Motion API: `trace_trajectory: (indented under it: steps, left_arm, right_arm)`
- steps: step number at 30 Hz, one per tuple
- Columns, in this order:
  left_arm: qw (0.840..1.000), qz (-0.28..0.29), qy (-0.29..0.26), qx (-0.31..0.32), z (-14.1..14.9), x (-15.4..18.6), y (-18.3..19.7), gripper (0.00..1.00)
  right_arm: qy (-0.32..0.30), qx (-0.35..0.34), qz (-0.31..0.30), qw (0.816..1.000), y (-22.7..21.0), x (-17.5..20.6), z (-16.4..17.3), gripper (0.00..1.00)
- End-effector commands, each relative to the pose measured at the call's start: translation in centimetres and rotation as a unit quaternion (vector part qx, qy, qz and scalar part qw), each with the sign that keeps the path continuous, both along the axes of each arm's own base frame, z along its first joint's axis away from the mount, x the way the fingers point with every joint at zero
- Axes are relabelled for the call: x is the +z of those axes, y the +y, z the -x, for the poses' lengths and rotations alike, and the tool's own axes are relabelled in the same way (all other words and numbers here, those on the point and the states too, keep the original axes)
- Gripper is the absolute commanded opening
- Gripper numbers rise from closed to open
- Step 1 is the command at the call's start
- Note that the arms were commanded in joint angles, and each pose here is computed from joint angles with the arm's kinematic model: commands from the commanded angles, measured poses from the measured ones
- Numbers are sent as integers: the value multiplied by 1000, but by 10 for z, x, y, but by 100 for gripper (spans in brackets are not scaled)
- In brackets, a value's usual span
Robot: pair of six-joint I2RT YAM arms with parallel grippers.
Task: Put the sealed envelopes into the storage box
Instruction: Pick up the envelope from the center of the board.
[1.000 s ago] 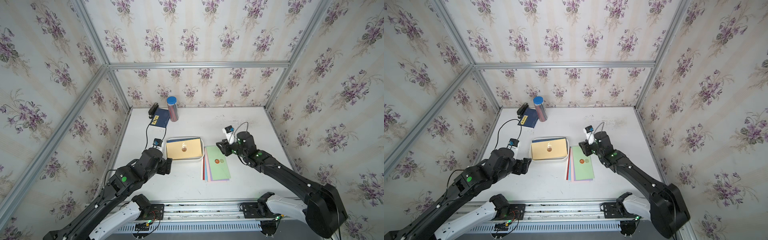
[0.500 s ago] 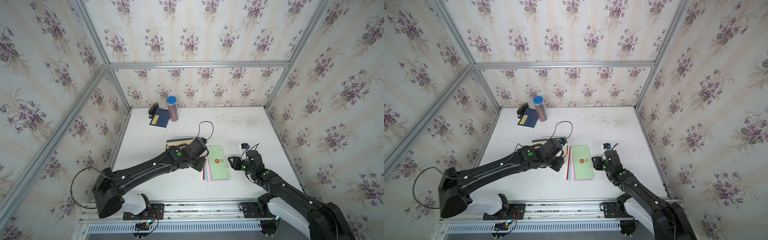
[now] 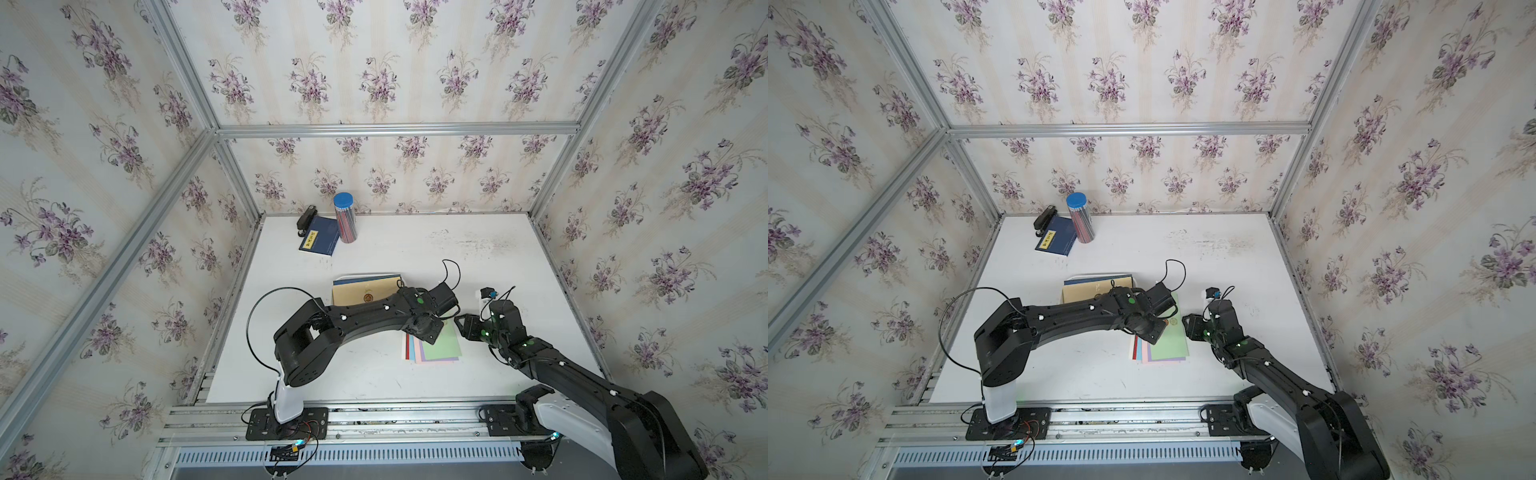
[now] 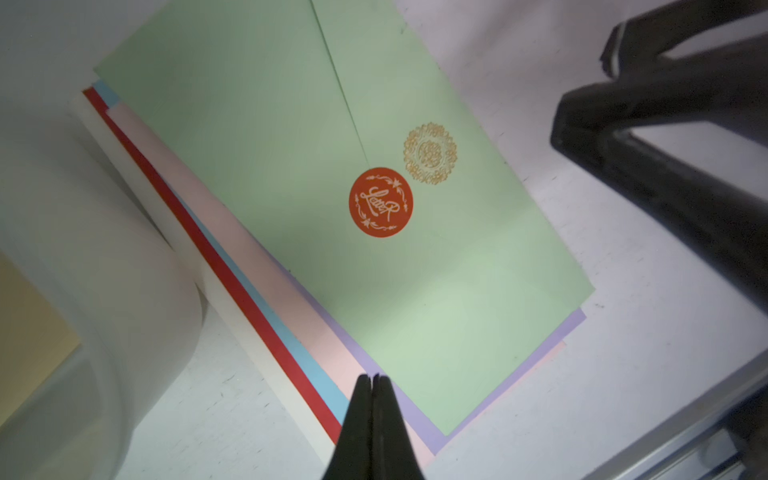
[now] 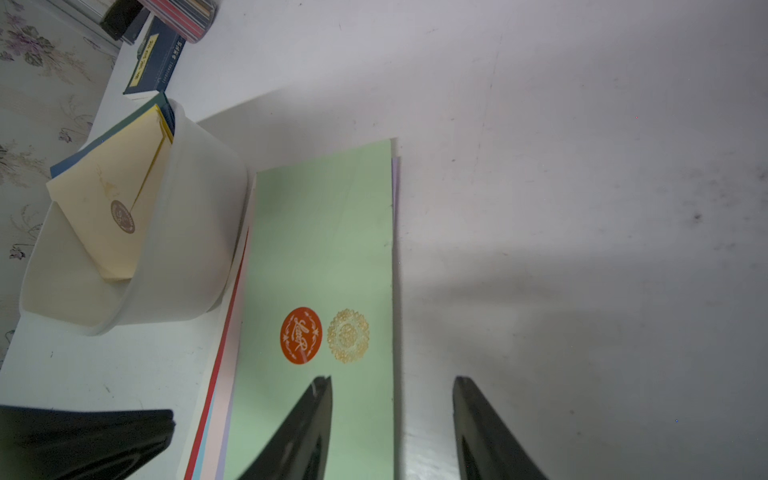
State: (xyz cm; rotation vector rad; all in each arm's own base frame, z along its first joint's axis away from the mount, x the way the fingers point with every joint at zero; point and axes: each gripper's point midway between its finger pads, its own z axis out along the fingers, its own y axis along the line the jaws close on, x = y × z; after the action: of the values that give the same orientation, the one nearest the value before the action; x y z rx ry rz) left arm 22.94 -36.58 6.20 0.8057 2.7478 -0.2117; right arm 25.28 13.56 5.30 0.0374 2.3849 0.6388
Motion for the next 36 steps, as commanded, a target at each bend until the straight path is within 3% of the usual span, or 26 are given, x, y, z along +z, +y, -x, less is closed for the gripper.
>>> trace_trajectory:
  steps: [1,24,36]
  left_arm:
    - [1000,-20,5,10,0,-11,4,0]
    - [999,-40,25,17,1,-45,3,0]
    - [999,-43,25,13,1,-47,3,0]
  right_arm:
    - [7,7,-11,1000,6,1,-3,52]
    - [85,46,-39,995,26,-26,6,49]
    - [88,62,-61,992,36,-14,5,44]
